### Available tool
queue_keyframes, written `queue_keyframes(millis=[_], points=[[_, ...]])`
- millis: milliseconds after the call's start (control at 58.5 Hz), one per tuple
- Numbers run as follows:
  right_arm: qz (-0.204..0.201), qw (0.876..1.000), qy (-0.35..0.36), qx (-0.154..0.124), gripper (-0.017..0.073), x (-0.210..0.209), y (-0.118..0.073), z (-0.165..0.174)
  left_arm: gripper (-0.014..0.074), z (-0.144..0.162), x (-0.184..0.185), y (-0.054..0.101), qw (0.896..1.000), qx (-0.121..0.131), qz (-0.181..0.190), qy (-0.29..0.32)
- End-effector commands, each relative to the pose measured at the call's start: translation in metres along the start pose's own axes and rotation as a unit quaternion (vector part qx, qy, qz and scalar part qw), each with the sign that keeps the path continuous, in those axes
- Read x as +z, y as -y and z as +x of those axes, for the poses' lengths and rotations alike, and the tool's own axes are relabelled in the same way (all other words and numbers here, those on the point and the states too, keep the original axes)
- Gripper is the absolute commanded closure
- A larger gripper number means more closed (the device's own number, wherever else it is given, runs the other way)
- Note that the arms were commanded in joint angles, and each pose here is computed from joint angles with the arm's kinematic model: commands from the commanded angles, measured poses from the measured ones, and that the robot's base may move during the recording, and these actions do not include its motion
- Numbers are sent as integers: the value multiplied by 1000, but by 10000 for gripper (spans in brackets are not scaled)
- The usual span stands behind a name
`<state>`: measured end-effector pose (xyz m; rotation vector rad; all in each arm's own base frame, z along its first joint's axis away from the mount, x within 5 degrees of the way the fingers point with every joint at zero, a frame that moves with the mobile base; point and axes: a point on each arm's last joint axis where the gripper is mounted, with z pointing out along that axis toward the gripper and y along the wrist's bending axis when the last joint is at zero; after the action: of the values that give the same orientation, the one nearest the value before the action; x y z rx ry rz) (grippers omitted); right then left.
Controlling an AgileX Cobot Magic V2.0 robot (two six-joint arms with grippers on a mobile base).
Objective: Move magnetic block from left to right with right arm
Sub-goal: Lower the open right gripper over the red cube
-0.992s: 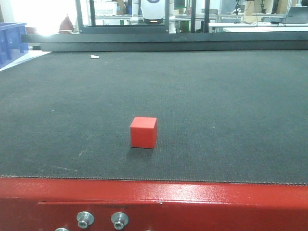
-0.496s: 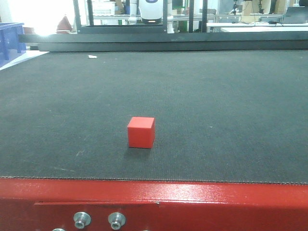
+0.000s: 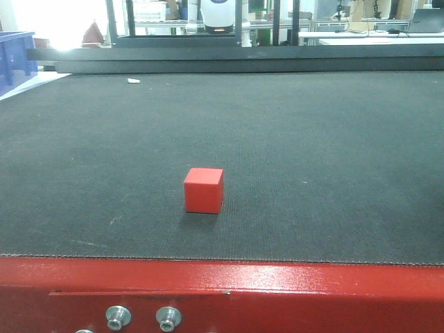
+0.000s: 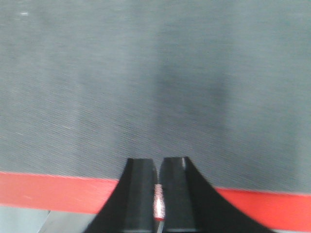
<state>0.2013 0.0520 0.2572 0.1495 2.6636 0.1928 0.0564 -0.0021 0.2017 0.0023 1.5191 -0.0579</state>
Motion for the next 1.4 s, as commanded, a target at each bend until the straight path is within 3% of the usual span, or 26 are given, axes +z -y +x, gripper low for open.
queue_keyframes(millis=[0,68,85,154,308,496,684,872,1060,1248,1385], points=[[-14,1000,17,7,97,-3,-18,-18,711,-5,-1,0,999,-5,4,41],[-17,1000,0,19,-87,3,-32,-25,711,-5,-1,0,999,-5,4,41],[-17,1000,-3,20,-91,4,-35,-26,711,-5,-1,0,999,-5,4,41],[-17,999,-14,23,-70,6,-50,-34,711,-5,-1,0,999,-5,4,41],[-8,999,-43,1,-70,13,-87,-51,711,-5,-1,0,999,-5,4,41],[-12,998,-63,10,-70,28,-135,-67,711,-5,-1,0,999,-5,4,41],[3,995,-101,-17,-70,45,-183,-75,711,-5,-1,0,999,-5,4,41],[12,993,-118,-23,-70,52,-220,-84,711,-5,-1,0,999,-5,4,41],[5,993,-117,-17,-70,58,-244,-89,711,-5,-1,0,999,-5,4,41],[13,991,-129,21,-70,68,-247,-87,711,-5,-1,0,999,-5,4,41],[19,990,-136,29,-70,73,-248,-85,711,-5,-1,0,999,-5,4,41]])
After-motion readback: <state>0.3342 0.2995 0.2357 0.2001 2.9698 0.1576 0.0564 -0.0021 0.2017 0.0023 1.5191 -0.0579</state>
